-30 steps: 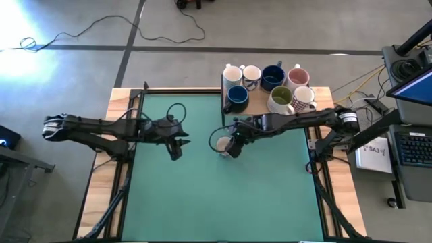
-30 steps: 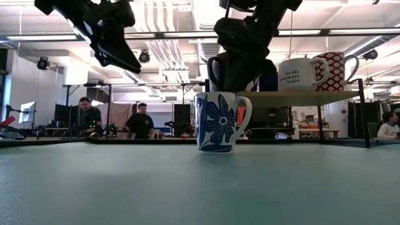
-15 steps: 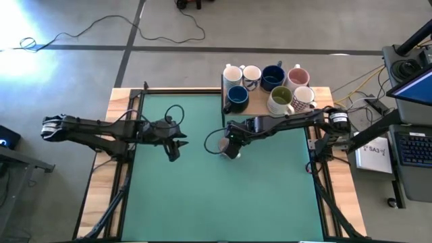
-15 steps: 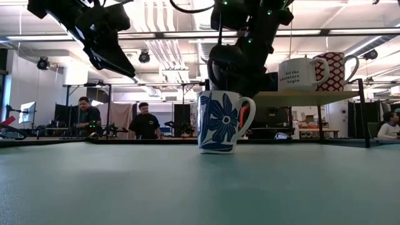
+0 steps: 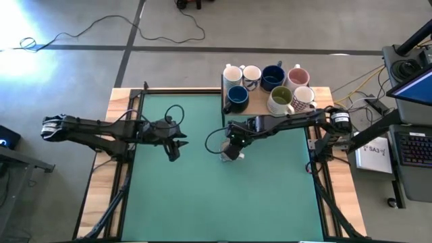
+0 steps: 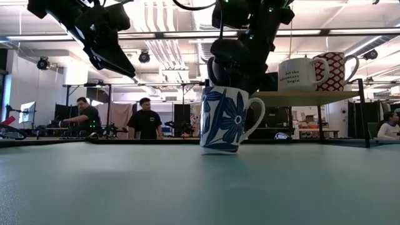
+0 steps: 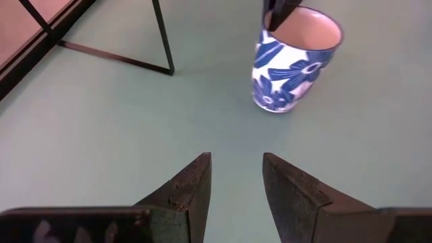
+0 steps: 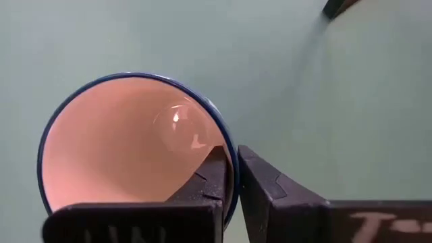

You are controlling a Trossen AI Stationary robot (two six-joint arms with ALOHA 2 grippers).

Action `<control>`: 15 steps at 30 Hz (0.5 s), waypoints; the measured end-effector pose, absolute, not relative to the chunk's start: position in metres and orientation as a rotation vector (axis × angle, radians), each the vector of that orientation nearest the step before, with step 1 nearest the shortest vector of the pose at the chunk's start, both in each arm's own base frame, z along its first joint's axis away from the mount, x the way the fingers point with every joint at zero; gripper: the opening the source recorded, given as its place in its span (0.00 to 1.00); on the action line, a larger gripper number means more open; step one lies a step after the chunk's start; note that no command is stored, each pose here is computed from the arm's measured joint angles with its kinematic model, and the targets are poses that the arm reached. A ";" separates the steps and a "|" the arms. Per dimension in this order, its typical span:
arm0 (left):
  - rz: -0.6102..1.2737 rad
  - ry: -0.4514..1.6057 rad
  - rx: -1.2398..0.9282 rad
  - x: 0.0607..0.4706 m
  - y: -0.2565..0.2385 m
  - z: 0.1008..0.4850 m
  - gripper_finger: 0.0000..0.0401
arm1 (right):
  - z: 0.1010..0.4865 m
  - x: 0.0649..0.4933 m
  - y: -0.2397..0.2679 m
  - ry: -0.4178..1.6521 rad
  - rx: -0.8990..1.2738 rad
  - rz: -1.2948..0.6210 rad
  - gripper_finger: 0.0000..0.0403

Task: Place coffee mugs
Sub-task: Put the blue patterned mug on the shelf

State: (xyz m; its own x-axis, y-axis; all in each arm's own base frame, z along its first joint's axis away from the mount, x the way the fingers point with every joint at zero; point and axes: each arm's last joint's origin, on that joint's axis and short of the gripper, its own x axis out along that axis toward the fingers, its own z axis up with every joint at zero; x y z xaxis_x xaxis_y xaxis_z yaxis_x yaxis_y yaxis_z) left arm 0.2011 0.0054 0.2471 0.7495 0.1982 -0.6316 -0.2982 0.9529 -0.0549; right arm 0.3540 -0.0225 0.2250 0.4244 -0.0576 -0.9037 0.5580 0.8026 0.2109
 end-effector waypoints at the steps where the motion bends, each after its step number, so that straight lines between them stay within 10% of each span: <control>1: 0.272 0.671 -0.156 0.201 0.005 0.247 0.29 | 0.226 0.353 -0.022 1.077 0.548 -0.401 0.03; 15: 0.262 0.689 -0.120 0.200 0.005 0.246 0.29 | 0.301 0.324 -0.024 1.088 0.685 -0.647 0.03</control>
